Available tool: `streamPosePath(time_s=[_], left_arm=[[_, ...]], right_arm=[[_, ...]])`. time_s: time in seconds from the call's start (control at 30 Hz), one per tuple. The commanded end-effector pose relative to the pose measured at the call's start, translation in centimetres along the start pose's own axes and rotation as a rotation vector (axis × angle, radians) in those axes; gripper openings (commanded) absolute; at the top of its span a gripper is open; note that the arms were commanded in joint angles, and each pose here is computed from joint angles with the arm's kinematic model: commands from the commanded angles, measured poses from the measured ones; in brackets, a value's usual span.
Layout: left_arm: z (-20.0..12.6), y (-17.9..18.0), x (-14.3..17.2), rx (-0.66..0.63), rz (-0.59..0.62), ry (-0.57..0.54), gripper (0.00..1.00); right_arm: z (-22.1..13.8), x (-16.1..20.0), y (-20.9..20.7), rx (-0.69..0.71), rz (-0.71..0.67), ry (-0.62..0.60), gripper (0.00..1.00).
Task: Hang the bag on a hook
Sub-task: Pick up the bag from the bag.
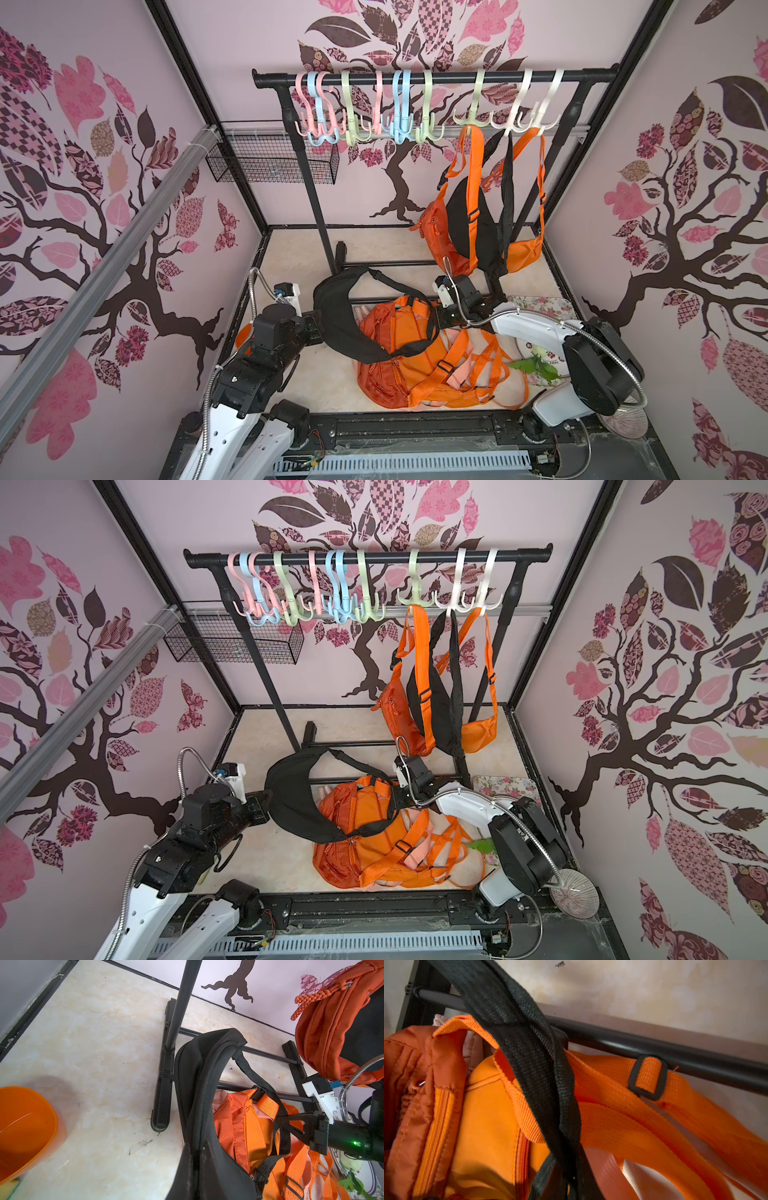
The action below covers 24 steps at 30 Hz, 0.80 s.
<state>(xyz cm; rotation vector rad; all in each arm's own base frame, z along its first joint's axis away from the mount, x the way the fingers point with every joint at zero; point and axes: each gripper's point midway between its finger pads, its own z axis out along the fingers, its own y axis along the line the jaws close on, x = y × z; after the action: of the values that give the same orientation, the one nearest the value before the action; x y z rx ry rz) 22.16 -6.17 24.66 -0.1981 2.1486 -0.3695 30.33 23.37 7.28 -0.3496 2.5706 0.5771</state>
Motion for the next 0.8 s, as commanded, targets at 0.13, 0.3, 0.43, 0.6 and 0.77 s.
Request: streamPosePath(time_s=[0.13, 0.3, 0.43, 0.6, 0.77], left_arm=[[-1.5, -0.9, -1.8, 0.066, -0.025, -0.11, 0.0], [-2.6, -1.5, -2.9, 0.112, -0.026, -0.173, 0.0], [-4.0, -2.6, -4.0, 0.197, -0.042, -0.259, 0.0], [-6.6, -4.1, -5.5, 0.312, -0.03, -0.372, 0.0], [-9.2, -5.4, -6.8, 0.389, 0.027, -0.451, 0.0]], right_arm=[[-2.0, -1.4, 0.2, 0.018, -0.001, -0.055, 0.0], [-5.6, -3.5, 0.9, 0.028, -0.022, -0.152, 0.0], [-9.5, -5.7, 1.2, 0.069, -0.062, -0.244, 0.0], [-15.1, -8.9, 2.1, 0.095, -0.111, -0.432, 0.0], [-21.4, -12.7, 3.5, 0.113, -0.156, -0.606, 0.0]])
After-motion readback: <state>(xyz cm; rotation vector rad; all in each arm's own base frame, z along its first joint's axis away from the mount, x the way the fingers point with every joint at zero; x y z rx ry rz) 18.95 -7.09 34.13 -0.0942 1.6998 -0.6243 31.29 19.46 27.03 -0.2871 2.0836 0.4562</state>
